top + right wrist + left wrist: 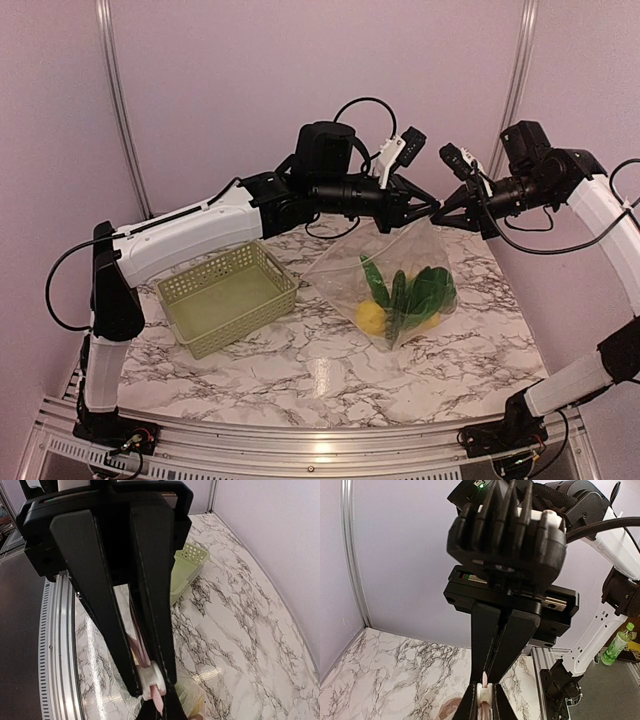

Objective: Place the food in the zip-top bag and seal the zipper
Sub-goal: Zip the zipper of the food storage bag.

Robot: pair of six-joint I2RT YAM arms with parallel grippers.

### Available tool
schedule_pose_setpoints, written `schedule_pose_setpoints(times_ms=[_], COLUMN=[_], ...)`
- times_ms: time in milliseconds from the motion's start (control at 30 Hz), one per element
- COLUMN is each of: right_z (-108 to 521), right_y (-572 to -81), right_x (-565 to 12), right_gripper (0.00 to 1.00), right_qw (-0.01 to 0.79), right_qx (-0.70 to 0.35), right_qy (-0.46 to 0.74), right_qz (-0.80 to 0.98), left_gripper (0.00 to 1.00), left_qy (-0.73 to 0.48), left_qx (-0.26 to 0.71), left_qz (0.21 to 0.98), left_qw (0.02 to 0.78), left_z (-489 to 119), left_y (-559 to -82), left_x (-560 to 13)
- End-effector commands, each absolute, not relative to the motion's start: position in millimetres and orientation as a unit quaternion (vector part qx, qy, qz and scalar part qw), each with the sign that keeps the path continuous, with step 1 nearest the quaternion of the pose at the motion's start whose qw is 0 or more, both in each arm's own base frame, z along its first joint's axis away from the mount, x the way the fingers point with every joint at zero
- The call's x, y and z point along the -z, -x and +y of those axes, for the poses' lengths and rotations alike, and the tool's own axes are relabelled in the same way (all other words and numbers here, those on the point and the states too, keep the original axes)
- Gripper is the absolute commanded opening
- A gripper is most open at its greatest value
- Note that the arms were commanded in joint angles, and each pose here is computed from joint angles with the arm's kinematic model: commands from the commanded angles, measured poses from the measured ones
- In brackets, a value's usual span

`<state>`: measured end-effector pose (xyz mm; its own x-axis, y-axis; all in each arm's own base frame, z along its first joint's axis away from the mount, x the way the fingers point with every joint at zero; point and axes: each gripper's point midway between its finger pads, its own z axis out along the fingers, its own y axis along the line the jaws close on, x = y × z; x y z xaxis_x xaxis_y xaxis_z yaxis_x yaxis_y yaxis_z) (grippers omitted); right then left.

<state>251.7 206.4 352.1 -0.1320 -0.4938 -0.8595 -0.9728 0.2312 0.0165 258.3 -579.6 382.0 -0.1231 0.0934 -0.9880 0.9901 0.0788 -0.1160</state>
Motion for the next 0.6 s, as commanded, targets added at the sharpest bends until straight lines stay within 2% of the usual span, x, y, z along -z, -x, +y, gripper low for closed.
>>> schedule_pose_setpoints(times_ms=[0,167,567], right_z=[210,194,177], right_y=[-257,-267,-266], right_x=[-371,-385,-388], right_gripper=[0.00,0.00,0.00], right_qw=[0.416,0.449,0.455], right_qx=[-0.305,-0.295,-0.298], right_qy=[0.536,0.519,0.513], right_qz=[0.668,0.665,0.664], left_gripper=[0.01,0.00,0.00], left_qy=[-0.480,-0.482,-0.473], left_qx=[0.483,0.471,0.445], left_qz=[0.576,0.587,0.615], left_qw=[0.453,0.448,0.446], left_z=[-579,-571,-549], left_y=[-261,-263,-272], left_x=[-377,-375,-367])
